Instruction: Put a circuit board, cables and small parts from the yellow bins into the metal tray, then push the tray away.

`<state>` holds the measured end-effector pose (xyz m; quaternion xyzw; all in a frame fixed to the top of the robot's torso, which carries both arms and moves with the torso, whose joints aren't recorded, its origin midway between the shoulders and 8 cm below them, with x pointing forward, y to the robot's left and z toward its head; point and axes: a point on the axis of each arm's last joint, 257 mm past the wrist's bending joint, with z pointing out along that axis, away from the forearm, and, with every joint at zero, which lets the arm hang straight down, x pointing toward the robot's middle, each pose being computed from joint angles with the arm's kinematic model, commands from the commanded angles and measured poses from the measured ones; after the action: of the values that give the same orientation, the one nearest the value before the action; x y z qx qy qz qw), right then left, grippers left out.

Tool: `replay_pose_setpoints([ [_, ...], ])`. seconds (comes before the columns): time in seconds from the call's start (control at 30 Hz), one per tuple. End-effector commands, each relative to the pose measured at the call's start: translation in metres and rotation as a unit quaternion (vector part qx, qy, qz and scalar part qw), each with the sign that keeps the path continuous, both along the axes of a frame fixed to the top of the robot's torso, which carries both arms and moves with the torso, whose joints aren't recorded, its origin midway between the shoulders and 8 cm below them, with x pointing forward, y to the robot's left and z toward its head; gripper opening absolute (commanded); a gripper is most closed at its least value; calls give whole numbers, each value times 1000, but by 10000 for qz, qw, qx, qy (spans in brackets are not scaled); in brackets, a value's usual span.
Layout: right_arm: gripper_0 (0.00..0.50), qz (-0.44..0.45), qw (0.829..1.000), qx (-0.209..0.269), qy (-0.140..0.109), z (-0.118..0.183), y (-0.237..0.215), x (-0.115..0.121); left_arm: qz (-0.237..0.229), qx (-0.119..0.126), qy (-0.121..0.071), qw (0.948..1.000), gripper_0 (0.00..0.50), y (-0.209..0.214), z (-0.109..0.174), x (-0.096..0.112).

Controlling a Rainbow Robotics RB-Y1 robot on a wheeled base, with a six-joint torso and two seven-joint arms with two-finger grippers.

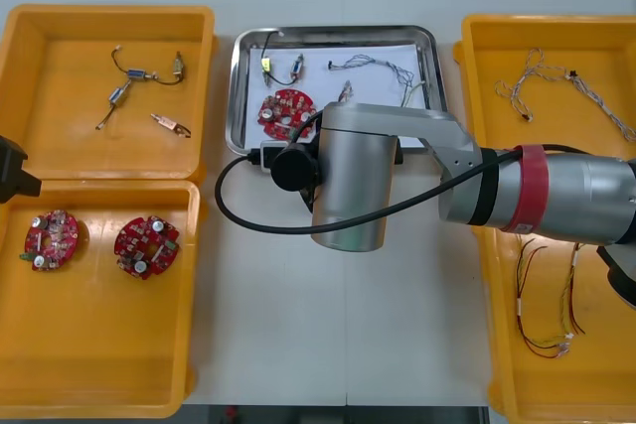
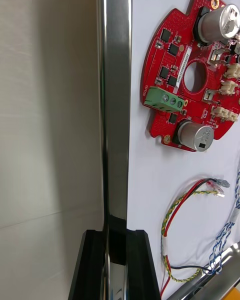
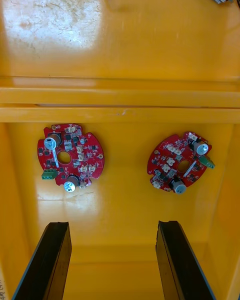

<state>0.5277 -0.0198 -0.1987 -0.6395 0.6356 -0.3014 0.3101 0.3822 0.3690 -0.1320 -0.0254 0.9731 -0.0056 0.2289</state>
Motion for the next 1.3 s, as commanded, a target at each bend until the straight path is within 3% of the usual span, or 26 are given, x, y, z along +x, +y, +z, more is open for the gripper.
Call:
replay_pose_setpoints([
  [0.03, 0, 114, 9994, 113, -295, 30, 21, 14, -315, 414, -361, 9980, 500, 7, 30, 11],
  [0.8, 0, 14, 9973, 230, -694, 63, 31, 61, -315, 414, -361, 9980, 500, 7, 30, 11],
  [1.3, 0, 137, 9973, 286, -657, 48, 31, 70, -315, 414, -361, 9980, 500, 7, 30, 11],
])
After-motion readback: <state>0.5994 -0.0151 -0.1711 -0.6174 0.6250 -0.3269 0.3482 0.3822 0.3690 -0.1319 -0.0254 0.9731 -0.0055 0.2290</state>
